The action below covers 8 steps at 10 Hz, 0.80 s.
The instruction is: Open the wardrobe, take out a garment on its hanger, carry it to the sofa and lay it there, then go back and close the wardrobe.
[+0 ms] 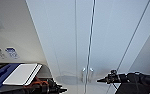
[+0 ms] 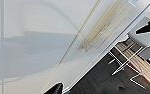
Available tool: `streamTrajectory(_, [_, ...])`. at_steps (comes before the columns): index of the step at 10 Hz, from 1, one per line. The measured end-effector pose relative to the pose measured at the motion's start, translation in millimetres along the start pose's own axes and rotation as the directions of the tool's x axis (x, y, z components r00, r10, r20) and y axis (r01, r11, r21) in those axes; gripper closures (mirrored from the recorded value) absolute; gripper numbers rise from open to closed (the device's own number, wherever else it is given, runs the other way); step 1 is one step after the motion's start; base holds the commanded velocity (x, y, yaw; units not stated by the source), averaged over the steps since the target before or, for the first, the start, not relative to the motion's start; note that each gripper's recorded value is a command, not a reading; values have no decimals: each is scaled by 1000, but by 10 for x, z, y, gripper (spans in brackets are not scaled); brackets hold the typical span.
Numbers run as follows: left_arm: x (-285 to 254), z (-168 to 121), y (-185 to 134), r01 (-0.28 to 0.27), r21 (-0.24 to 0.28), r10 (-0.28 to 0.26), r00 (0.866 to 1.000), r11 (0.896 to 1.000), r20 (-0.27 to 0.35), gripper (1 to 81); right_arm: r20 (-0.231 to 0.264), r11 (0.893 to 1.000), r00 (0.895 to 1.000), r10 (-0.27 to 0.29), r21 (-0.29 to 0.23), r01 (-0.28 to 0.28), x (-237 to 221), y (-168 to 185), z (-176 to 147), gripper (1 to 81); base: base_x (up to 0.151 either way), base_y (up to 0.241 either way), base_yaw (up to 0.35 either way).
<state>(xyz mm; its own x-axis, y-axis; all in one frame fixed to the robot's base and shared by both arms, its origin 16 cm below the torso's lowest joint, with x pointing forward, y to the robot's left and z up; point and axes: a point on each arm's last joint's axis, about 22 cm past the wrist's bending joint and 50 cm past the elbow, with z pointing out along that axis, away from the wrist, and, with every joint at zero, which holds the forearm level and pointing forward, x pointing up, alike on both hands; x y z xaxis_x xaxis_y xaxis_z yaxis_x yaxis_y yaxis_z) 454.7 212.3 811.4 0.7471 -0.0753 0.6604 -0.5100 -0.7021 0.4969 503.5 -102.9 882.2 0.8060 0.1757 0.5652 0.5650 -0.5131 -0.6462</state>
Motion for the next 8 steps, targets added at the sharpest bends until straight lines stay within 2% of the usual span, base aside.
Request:
streamTrajectory(1, [36, 71, 2, -3, 0, 3, 1000, 1000, 8, 10, -3, 1000, 1000, -4, -4, 4, 68, 10, 13, 10, 0, 0, 0])
streamTrajectory(4, [203, 270, 65, -5, -14, 5, 1000, 1000, 4, 10, 31, 1000, 999, -20, 8, 19, 92, -48, 95, 10, 0, 0, 0])
streamTrajectory(5, [291, 301, 42, -10, -9, 10, 1000, 1000, -4, 10, 26, 1000, 999, -29, 7, 29, 166, -56, 126, 10, 0, 0, 0])
streamTrajectory(8, [285, 547, 60, -6, -9, 7, 1000, 1000, 27, 10, 20, 999, 999, -39, 12, 38, 297, -77, 277, 10, 0, 0, 0])
